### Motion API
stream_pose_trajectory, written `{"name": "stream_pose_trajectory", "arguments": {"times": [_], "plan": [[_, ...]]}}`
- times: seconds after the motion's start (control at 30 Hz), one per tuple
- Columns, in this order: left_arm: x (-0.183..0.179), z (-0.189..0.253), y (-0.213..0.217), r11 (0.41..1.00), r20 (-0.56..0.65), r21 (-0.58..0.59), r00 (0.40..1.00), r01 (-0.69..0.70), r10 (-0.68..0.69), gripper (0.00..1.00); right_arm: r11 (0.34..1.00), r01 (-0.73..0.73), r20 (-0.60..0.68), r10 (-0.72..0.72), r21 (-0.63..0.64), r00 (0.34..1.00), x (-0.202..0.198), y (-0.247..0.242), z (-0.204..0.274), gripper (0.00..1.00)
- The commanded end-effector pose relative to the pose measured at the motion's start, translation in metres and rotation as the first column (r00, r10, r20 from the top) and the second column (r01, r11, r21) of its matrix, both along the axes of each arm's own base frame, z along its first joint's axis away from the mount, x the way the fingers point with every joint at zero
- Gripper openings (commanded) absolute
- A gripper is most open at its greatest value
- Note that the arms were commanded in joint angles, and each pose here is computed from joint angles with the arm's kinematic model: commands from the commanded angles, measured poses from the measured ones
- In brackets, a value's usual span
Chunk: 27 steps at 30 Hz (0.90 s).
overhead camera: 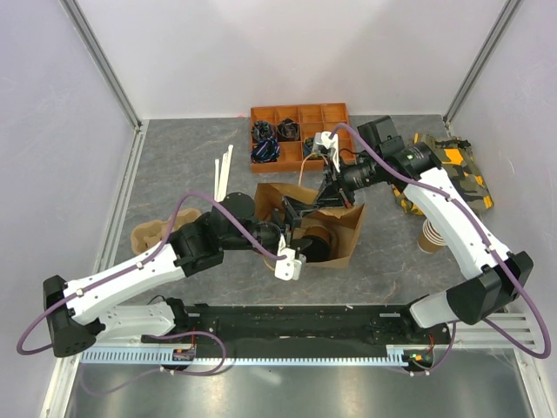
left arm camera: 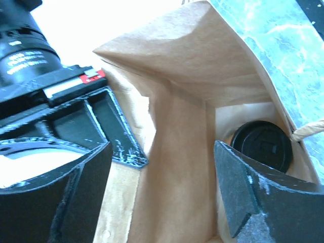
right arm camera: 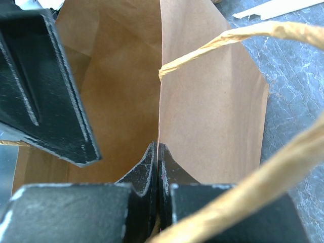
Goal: Pack the takeout coffee
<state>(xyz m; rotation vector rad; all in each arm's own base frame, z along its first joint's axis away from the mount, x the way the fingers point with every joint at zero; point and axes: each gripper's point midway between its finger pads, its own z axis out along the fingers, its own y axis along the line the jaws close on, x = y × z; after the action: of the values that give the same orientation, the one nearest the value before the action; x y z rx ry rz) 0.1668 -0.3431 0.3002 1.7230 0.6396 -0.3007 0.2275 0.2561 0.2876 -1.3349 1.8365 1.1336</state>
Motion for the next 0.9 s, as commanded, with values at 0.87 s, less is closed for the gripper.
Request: {"name": "stream_pose_trajectory", "arguments": {"times": [0.87], "plan": [[0.118, 0.118, 0.015, 0.809, -0.405, -0.236, 0.811, -0.538, 0.422, 0.84, 0.998, 0.060, -0.014, -0.060, -0.036, 0.998, 0.051, -0.025, -0.006, 0.09]]}}
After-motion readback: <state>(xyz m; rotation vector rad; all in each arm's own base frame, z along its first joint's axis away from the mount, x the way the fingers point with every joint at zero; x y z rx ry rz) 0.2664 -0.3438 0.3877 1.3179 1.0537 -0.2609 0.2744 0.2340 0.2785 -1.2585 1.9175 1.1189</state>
